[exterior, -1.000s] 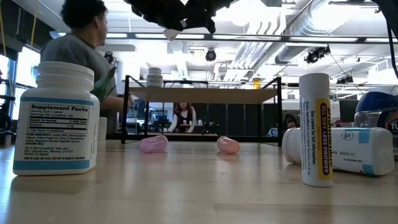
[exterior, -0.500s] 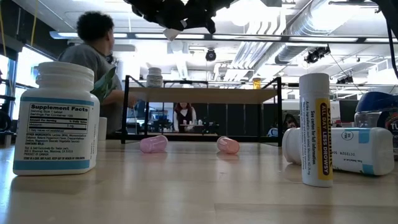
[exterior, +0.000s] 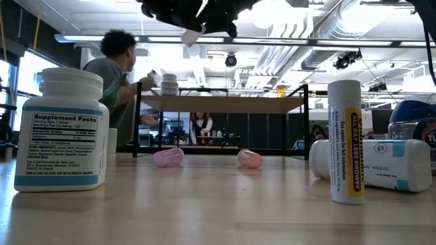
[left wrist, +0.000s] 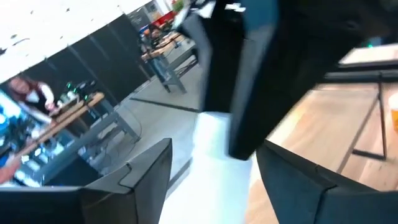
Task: Pick and place medicine bottles onto shelf by color
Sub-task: Put the white pill bottle on the shelf
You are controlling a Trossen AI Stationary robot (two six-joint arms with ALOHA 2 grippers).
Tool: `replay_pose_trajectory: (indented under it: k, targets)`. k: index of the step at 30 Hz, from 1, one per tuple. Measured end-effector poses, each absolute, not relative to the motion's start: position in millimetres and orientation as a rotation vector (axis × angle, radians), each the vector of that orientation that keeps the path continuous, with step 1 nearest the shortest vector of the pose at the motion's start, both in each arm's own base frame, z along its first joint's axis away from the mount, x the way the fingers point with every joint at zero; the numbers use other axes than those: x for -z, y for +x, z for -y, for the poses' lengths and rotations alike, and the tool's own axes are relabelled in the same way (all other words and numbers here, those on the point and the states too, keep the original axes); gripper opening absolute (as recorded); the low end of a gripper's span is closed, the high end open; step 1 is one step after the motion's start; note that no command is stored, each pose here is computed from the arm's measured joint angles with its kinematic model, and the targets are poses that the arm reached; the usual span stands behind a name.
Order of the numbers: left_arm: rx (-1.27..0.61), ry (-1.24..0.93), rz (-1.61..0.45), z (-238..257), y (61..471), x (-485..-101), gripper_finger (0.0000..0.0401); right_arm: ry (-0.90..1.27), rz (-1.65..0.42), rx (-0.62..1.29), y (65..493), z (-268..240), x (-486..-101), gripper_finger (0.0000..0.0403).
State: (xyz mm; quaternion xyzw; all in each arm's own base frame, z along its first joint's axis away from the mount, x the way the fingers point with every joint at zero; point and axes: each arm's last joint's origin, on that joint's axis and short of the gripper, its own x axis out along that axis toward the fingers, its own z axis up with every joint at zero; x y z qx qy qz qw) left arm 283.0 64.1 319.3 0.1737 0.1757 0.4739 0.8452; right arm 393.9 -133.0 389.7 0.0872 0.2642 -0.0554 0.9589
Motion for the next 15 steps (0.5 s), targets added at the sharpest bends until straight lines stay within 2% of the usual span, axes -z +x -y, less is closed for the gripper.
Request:
replay_pose_trajectory:
  k: [10, 15]
  targets:
    - [-1.004, 0.316, -0.34, -54.0, 284.2, -318.8, 0.0243, 0.188, -0.594, 0.173, 380.6, 157.5, -385.0, 0.0119]
    - [-1.035, 0.311, -0.34, -52.6, 283.1, -319.1, 0.0243, 0.165, -0.729, 0.265, 359.5, 173.5, -384.3, 0.0119]
